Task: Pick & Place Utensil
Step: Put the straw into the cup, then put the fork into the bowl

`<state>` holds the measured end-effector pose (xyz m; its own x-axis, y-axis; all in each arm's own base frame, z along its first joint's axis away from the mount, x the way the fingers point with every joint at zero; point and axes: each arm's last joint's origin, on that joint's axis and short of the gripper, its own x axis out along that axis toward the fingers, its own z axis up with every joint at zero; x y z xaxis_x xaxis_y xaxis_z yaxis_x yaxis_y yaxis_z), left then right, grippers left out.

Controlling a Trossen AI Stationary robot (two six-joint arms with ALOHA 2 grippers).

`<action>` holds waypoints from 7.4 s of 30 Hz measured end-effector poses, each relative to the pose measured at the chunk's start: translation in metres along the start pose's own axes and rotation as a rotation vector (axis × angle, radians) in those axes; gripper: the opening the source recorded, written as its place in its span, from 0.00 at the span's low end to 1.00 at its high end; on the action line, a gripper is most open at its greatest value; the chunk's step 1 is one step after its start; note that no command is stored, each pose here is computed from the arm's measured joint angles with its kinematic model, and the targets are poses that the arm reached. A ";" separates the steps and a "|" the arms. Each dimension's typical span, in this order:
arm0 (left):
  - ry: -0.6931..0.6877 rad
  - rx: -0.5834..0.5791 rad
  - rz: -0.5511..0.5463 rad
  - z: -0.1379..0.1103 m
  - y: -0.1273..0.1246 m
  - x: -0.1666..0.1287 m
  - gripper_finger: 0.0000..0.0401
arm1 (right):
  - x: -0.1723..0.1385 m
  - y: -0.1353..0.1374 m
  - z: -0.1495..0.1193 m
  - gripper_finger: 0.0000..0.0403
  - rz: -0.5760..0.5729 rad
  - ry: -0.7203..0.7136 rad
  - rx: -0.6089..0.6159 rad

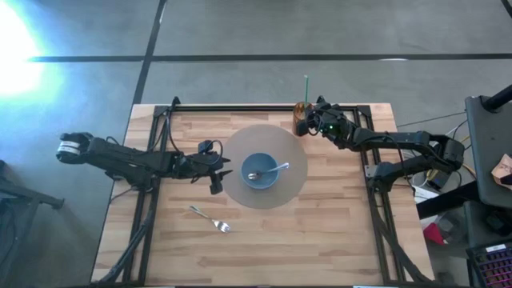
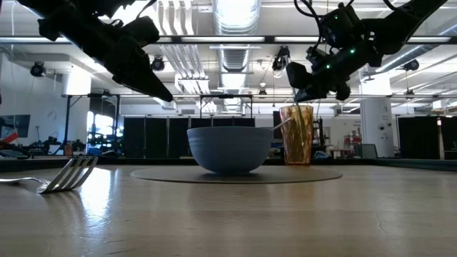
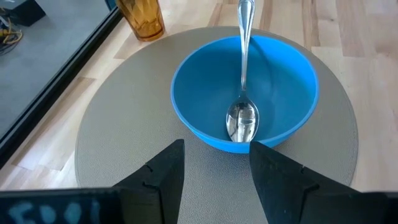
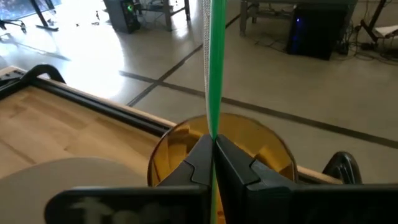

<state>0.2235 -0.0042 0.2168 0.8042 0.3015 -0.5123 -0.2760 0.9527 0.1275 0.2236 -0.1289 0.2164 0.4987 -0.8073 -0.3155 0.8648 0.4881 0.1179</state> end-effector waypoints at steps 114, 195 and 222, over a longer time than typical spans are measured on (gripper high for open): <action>0.630 0.200 -0.460 -0.012 -0.106 -0.040 0.43 | -0.112 0.016 0.041 0.32 0.591 -0.156 -0.136; 0.672 0.576 -0.289 -0.027 -0.124 -0.003 0.02 | -0.128 0.031 0.032 0.21 0.747 -0.087 -0.068; 0.343 1.158 -0.191 0.045 -0.133 -0.011 0.04 | -0.106 0.071 0.011 0.29 0.759 0.125 0.003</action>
<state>0.2749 -0.1328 0.2434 0.5513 0.2939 -0.7808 0.6038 0.5053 0.6165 0.2329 -0.0122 0.2686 0.9453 -0.2084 -0.2509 0.2889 0.8921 0.3473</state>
